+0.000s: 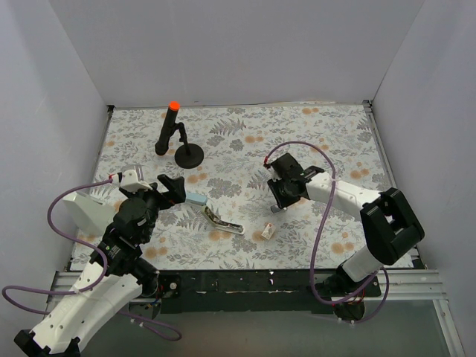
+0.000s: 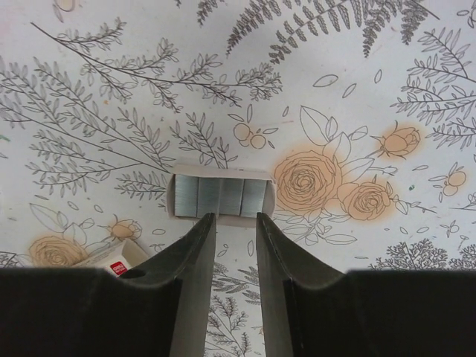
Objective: Load the staples into the stapler
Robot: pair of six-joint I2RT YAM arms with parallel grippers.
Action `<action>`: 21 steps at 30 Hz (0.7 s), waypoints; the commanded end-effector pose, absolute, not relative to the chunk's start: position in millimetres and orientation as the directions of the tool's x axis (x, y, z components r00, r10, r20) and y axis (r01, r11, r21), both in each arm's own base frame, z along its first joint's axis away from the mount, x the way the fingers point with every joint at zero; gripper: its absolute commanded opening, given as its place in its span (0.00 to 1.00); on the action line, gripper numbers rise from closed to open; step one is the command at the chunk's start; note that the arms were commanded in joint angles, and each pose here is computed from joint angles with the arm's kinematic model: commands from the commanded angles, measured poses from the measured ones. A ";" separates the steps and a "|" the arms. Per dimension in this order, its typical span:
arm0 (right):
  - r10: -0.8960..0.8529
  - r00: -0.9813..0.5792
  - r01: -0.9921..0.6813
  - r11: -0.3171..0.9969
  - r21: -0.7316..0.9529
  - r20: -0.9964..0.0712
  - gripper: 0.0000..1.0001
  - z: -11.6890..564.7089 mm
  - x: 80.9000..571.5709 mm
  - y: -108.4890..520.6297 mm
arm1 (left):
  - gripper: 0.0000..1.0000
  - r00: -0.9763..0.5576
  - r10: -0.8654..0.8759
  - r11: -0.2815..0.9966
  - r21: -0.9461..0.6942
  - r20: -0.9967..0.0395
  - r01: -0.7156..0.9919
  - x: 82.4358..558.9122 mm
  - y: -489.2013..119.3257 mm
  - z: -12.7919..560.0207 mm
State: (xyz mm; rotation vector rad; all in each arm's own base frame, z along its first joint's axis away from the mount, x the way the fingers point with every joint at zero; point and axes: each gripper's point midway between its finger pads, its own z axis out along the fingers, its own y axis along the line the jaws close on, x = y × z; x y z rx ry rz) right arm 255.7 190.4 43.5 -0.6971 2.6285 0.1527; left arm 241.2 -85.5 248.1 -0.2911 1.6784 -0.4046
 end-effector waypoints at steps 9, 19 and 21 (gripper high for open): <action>-0.421 -0.780 -0.519 0.849 0.102 -0.464 0.36 51.2 267.1 218.1 | 0.98 -0.139 -0.422 0.900 -0.432 -0.896 0.054 242.5 -86.6 249.8; -0.434 -0.803 -0.513 0.852 0.105 -0.408 0.35 28.7 259.1 211.1 | 0.98 -0.142 -0.423 0.899 -0.434 -0.895 0.057 242.9 -87.3 249.4; -0.438 -0.805 -0.514 0.851 0.104 -0.400 0.35 25.9 257.7 210.3 | 0.98 -0.144 -0.422 0.900 -0.433 -0.895 0.056 242.9 -87.2 248.3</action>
